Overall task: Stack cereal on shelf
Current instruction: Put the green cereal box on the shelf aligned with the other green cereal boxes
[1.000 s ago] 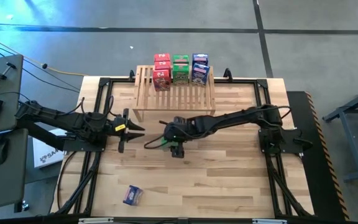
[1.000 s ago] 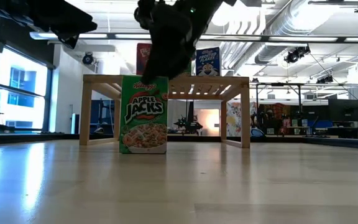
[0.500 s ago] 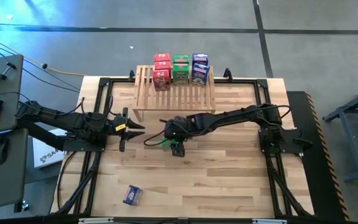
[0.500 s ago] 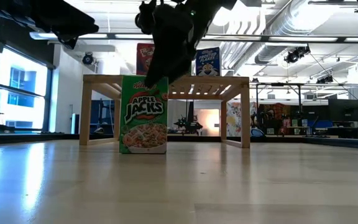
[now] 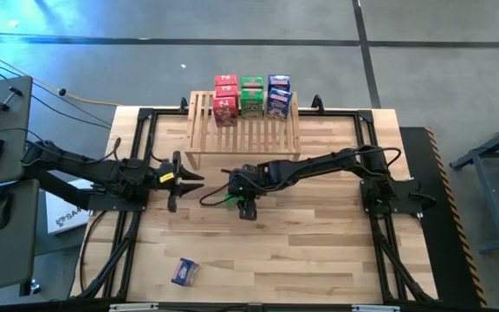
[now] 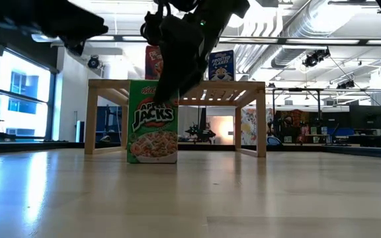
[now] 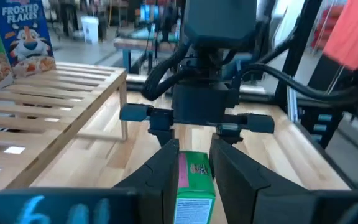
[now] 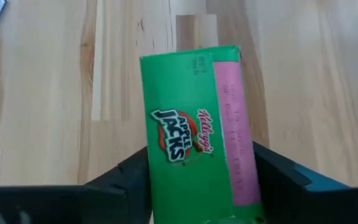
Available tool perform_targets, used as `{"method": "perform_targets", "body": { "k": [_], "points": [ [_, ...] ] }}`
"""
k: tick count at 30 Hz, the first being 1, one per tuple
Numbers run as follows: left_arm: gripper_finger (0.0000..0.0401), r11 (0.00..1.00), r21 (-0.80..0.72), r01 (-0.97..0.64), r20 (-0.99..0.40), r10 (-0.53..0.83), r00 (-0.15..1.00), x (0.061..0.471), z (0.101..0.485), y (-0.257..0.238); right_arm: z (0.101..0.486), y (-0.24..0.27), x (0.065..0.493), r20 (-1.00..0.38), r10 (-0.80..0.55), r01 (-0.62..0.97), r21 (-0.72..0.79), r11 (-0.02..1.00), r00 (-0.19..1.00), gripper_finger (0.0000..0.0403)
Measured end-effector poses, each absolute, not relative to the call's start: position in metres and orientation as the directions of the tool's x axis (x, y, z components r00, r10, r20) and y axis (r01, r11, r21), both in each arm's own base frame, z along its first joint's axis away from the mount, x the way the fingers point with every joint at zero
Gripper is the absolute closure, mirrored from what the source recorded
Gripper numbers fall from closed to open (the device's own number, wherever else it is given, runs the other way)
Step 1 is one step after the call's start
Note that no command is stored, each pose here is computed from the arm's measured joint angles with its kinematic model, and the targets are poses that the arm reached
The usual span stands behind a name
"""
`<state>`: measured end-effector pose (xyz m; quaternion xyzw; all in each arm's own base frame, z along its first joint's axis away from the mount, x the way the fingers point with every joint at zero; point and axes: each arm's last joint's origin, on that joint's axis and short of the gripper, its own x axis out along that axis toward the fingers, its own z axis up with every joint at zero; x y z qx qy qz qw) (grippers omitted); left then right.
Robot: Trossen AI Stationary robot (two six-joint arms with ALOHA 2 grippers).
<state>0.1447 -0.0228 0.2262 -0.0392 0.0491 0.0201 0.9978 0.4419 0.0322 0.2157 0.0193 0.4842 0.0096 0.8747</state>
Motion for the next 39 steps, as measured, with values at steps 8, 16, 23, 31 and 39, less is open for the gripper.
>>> {"method": "perform_targets", "body": {
  "k": [8,16,23,31,39],
  "points": [
    [0.0314,0.979,-0.151,-0.134,0.021,0.138,0.990,0.138,0.193,-0.012,0.219,0.034,0.441,-0.846,0.085,-0.041,0.075,0.996,0.527,0.0264],
    [0.0314,0.968,-0.135,-0.212,0.052,0.220,0.974,0.132,0.194,-0.001,0.268,0.037,0.445,-0.833,0.083,-0.100,0.033,0.994,0.546,0.0271],
    [0.0314,0.967,-0.123,-0.224,0.044,0.231,0.972,0.130,0.193,0.004,0.348,0.024,0.432,-0.816,-0.016,-0.151,-0.126,0.980,0.578,0.0271],
    [0.0314,0.966,-0.134,-0.219,0.022,0.224,0.974,0.131,0.191,0.005,0.396,-0.053,0.404,-0.800,-0.149,-0.078,-0.237,0.968,0.582,0.0272],
    [0.0314,0.966,-0.141,-0.216,0.016,0.220,0.975,0.131,0.190,0.005,0.390,-0.128,0.388,-0.819,-0.226,0.049,-0.236,0.970,0.528,0.0272]
  ]
}}
